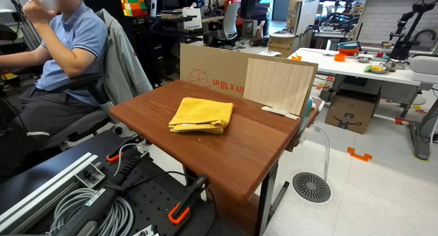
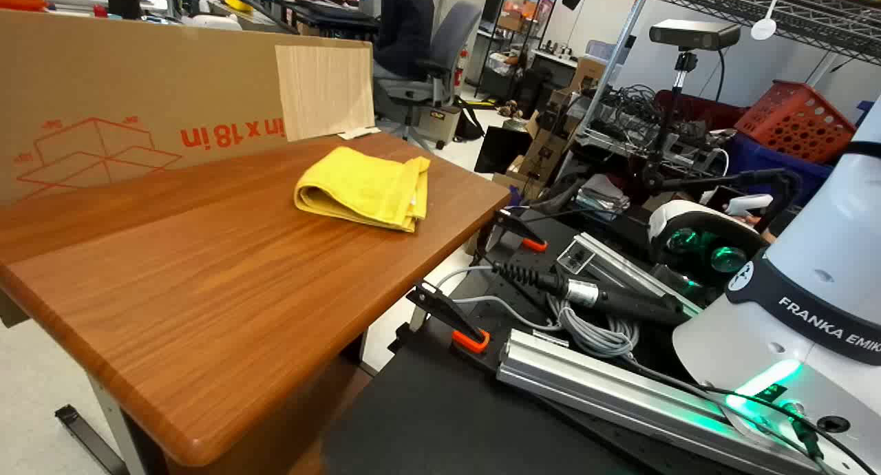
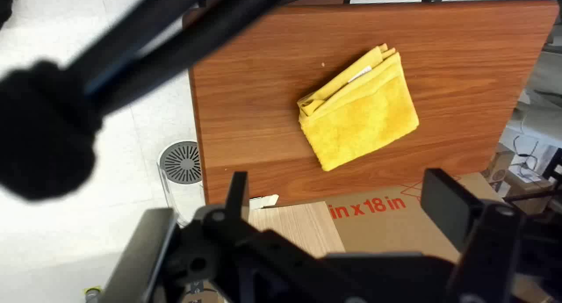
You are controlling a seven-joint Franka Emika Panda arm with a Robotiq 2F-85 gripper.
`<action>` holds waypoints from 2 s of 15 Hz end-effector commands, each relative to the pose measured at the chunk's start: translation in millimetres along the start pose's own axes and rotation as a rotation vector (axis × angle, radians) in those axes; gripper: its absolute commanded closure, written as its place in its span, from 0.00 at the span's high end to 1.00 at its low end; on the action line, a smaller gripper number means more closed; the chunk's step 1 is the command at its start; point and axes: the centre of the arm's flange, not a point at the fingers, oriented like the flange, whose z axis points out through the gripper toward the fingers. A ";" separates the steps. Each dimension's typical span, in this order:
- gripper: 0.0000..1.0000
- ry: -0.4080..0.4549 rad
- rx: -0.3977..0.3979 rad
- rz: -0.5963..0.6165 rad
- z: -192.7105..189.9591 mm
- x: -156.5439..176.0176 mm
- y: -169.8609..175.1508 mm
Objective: Use the towel to wipe the desk
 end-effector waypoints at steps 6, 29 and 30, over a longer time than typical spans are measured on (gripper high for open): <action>1.00 -0.018 -0.015 -0.005 3.9 7.2 -5.9; 1.00 -0.118 -0.317 0.031 272.2 118.5 -182.1; 1.00 -0.128 -0.340 0.024 277.0 119.5 -184.0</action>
